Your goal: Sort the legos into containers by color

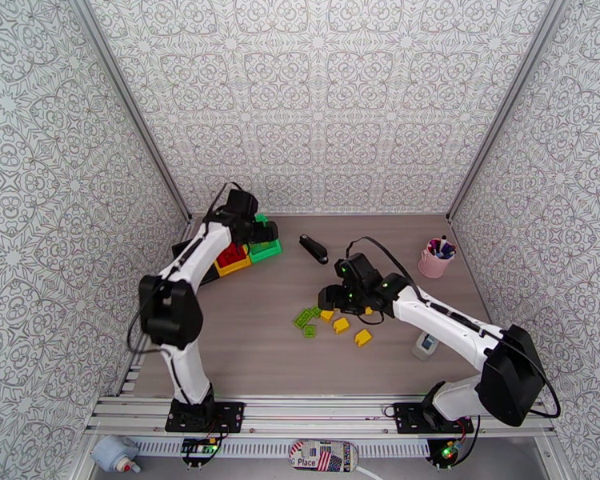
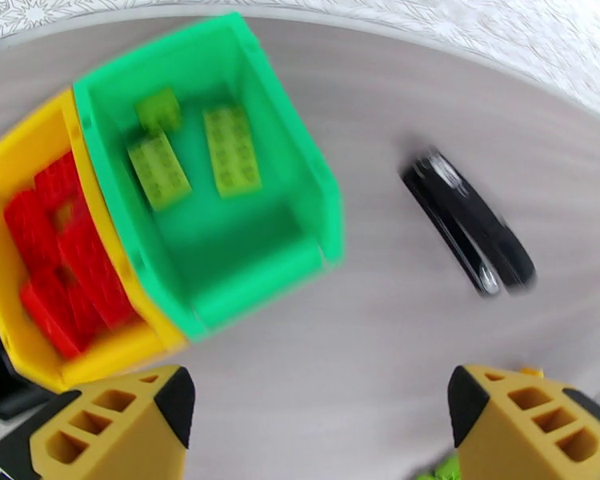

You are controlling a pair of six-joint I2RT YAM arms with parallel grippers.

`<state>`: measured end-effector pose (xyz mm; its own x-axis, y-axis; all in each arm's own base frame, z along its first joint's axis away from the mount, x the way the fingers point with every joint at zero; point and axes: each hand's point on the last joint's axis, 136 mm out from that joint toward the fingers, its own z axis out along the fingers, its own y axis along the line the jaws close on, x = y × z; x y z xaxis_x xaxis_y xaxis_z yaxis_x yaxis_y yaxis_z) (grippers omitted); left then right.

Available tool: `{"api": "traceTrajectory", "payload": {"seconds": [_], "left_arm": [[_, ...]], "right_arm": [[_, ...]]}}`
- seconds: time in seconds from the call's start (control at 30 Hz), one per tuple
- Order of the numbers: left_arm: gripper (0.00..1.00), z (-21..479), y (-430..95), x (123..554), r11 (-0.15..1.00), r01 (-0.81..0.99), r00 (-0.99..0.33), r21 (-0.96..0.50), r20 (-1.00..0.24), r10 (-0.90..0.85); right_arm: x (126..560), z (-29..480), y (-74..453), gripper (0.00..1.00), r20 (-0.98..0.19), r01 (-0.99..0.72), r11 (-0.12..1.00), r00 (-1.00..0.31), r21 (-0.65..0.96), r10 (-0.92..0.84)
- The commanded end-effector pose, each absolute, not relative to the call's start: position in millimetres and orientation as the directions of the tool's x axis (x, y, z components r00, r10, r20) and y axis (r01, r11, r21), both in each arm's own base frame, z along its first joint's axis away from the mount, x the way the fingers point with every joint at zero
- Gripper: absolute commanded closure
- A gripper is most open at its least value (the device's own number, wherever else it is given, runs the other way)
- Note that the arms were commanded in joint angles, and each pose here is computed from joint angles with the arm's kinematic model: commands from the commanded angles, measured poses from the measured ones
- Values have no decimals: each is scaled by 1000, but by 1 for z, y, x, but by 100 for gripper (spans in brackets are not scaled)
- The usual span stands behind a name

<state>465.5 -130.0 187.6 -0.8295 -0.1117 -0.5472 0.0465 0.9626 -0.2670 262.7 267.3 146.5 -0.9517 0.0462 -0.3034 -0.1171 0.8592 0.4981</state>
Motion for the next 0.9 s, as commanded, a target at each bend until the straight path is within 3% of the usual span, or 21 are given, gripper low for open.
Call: {"api": "traceTrajectory", "payload": {"seconds": [0.0, 0.4, 0.87], "left_arm": [[14, 178, -156, 435, 956, 145, -825, -257, -564, -26], [21, 97, -246, 290, 873, 463, -820, -156, -450, 354], [23, 48, -259, 287, 859, 507, -821, -75, -348, 454]], "right_arm": [[264, 145, 260, 32, -319, -123, 886, -947, 447, 29], [242, 119, 240, 29, -283, -99, 902, -959, 421, 26], [224, 117, 224, 27, -278, -60, 895, -958, 442, 74]]}}
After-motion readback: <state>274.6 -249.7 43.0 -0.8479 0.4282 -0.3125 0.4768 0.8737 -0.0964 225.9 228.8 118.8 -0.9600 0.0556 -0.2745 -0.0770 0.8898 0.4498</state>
